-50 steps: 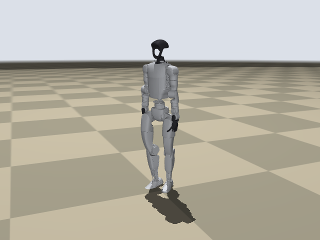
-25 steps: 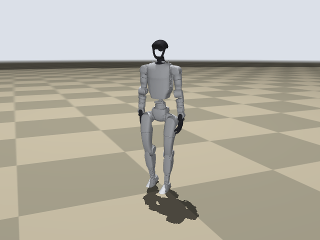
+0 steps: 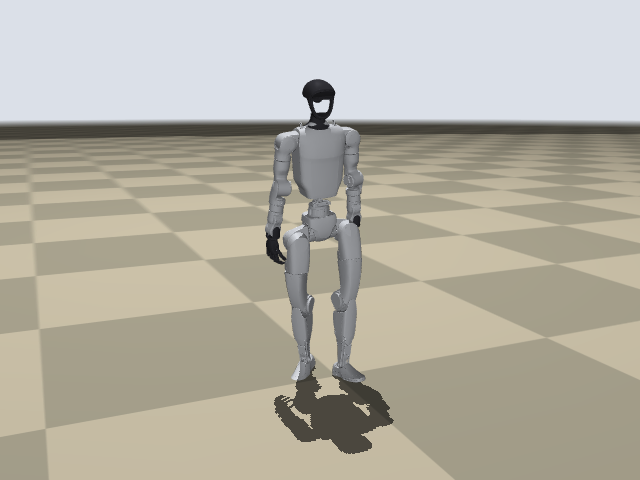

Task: In place motions

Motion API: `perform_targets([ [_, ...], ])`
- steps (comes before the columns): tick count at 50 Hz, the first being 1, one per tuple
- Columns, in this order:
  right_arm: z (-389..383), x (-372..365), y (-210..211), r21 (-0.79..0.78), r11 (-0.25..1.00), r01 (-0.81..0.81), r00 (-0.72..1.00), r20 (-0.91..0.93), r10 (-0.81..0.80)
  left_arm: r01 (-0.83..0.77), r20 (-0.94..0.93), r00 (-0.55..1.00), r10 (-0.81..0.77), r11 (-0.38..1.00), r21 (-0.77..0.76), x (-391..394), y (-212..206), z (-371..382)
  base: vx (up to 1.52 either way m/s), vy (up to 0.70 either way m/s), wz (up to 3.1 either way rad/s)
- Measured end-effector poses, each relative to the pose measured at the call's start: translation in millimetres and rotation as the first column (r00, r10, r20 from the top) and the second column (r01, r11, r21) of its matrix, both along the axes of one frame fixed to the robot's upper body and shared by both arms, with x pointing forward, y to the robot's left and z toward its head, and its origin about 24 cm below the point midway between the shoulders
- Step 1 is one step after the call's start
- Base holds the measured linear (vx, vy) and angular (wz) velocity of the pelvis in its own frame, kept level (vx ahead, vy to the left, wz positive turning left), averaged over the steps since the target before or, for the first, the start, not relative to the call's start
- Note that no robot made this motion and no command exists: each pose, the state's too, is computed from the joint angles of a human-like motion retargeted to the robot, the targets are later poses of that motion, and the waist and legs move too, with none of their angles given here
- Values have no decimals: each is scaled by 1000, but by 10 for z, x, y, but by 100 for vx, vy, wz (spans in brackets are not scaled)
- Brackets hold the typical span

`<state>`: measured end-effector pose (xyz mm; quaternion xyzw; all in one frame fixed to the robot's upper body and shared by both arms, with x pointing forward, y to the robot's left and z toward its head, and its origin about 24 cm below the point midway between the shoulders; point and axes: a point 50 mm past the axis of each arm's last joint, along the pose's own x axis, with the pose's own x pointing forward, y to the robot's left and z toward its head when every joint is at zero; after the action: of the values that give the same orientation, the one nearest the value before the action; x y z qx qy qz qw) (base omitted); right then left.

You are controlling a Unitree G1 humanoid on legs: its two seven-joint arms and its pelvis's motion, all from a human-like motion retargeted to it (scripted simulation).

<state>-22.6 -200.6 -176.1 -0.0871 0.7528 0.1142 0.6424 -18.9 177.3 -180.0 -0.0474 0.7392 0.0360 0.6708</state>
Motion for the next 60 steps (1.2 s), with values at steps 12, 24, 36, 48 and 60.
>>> perform_targets([
  [12, -16, 137, 35, 5, 1000, -19, 999, 37, 19, -125, -36, 991, 127, 990, 73, -235, -84, 10, 14, -14, 139],
  [24, -43, 575, 346, 145, 989, -39, 975, 221, 6, -289, -21, 957, 291, 955, 60, -247, -204, 0, 16, -21, -24],
  [36, -39, 300, 146, 61, 997, -52, 992, 115, 45, -176, 207, 966, 155, 980, 87, 361, 36, -16, 13, -21, 9],
  [48, -28, 141, 68, 15, 997, 82, 993, 90, -83, -131, 196, 974, 117, 990, 60, 411, 62, -10, 8, -21, 48],
  [60, -49, 317, 212, 65, 998, -11, 987, 163, 0, -143, 132, 983, 130, 985, 93, 262, 136, -3, -8, -20, 48],
])
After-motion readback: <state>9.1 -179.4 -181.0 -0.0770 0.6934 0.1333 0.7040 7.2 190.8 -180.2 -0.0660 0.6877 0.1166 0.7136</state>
